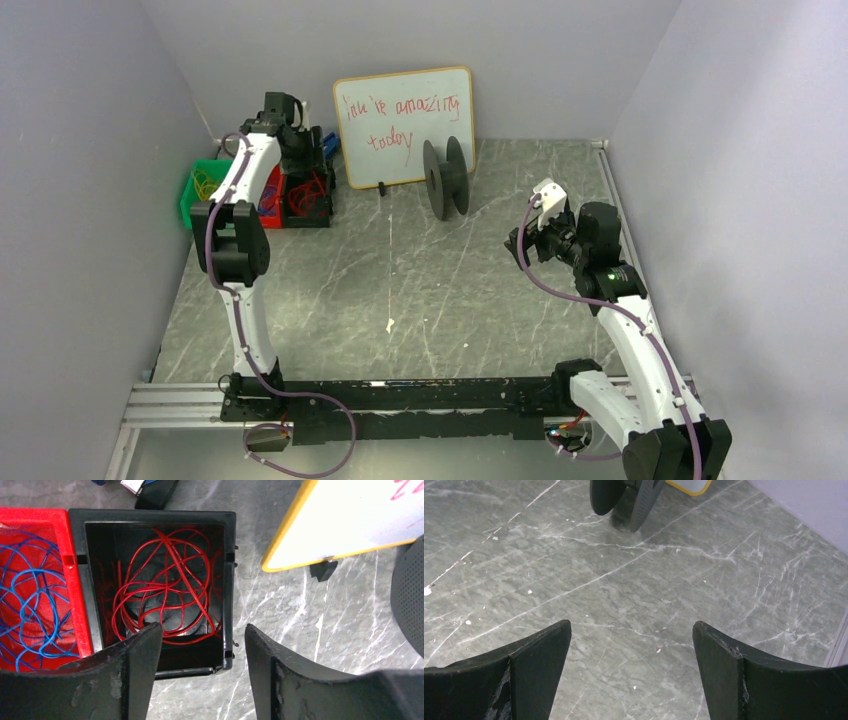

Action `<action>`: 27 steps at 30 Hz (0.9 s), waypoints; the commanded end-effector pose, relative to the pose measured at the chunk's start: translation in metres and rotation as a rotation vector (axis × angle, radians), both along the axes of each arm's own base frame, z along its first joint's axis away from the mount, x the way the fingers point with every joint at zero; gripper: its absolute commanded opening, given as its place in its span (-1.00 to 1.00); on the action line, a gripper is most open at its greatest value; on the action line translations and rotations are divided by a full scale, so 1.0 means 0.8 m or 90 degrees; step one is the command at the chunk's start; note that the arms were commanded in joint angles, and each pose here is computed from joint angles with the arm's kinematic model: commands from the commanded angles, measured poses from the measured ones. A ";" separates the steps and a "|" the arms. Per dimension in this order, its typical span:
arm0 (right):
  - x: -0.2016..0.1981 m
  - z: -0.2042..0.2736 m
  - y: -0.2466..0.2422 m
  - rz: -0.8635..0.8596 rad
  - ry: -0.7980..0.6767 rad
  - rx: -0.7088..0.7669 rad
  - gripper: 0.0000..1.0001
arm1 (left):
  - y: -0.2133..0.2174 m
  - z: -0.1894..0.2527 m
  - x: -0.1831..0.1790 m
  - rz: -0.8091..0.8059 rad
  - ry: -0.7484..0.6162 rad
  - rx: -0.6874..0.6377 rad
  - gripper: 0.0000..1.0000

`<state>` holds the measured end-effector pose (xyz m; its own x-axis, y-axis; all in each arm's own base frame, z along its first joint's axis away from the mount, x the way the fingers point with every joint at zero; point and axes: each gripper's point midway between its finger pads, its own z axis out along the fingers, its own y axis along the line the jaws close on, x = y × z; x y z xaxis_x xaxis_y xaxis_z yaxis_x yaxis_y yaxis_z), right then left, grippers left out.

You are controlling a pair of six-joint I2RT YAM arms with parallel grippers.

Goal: Wrap the cables
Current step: Pick up the cable from the storage box.

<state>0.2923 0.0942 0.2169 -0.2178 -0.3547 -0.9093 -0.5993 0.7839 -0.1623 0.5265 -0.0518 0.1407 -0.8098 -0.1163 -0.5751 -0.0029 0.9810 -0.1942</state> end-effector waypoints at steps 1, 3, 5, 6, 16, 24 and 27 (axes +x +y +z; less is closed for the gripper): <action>0.003 0.014 0.002 0.013 -0.038 0.000 0.90 | 0.007 -0.004 0.004 0.046 0.008 0.000 0.30; 0.002 0.013 0.002 0.014 -0.036 0.000 0.90 | 0.004 -0.011 0.004 0.046 0.018 -0.009 0.37; 0.003 0.013 0.002 0.015 -0.036 -0.002 0.90 | 0.002 -0.017 0.004 0.049 0.026 -0.014 0.42; 0.002 0.012 0.002 0.015 -0.034 -0.001 0.90 | 0.003 -0.019 0.005 0.052 0.028 -0.014 0.42; 0.002 0.011 0.000 0.015 -0.033 -0.001 0.90 | 0.014 -0.030 0.016 0.091 0.039 -0.015 0.33; 0.002 0.010 -0.003 0.013 -0.031 -0.002 0.90 | 0.025 -0.024 0.016 0.113 0.037 -0.061 0.29; 0.002 0.009 -0.002 0.016 -0.030 -0.001 0.90 | 0.036 -0.019 0.017 0.120 0.031 -0.071 0.29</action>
<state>0.2927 0.0907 0.2156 -0.2171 -0.3558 -0.9090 -0.6000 0.7832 -0.1632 0.5326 -0.0304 0.1018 -0.8343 -0.2791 -0.4754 -0.1806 0.9531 -0.2427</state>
